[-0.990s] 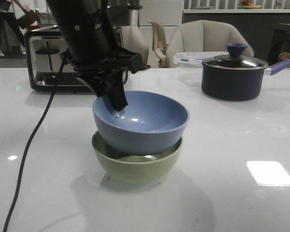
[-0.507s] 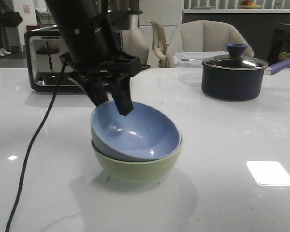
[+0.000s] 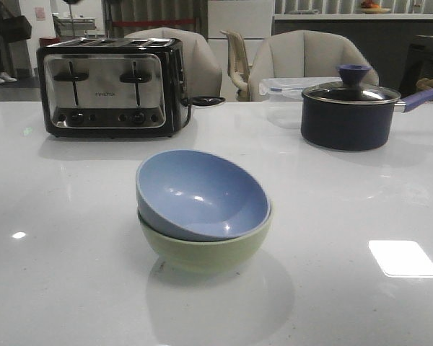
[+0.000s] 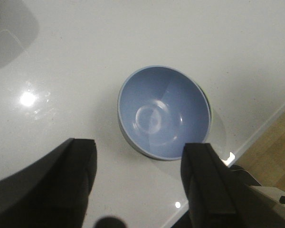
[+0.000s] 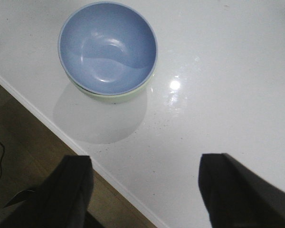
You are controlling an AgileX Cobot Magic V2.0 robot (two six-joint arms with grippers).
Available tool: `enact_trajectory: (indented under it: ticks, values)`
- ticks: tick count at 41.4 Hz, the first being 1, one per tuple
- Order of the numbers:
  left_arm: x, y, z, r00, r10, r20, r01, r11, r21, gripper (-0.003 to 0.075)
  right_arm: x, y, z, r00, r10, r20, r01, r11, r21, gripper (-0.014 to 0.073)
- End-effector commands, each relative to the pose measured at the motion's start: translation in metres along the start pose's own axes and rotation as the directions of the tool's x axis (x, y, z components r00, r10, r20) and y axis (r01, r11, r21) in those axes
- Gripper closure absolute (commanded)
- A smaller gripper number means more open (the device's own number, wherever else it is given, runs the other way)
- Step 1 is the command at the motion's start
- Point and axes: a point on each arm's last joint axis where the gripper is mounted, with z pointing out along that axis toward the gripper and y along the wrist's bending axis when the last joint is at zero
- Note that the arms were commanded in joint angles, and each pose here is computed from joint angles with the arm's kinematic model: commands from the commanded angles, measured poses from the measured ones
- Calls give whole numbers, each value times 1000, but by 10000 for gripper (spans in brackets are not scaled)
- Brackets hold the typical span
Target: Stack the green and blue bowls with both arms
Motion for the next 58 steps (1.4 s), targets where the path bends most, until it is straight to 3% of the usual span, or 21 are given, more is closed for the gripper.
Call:
enact_trajectory:
  ticks: [1,15,22,50,54,58]
  values:
    - [12,-11,-43,985,21,170,-18,1000,-18,263,-13,-1,-7,995,-13,97,11,1000,14,27]
    - [105,-30,-93,931,42,364,-21,998,-61,263,-14,-1,-7,995,-13,101,11,1000,15,27]
    - [138,-35,-94,913,46,406,-19,997,-71,263,-12,-1,-6,996,-13,93,12,1000,15,27]
    - [152,-29,-80,928,-17,371,59,993,-100,264,-12,-2,-6,996,-13,90,10,1000,25,31]
    - [152,-29,-80,928,-17,371,59,993,-100,273,-12,-2,-6,996,-13,90,10,1000,25,120]
    - [152,-29,-80,928,-17,371,59,993,-100,364,-12,-2,-6,996,-13,90,10,1000,25,288]
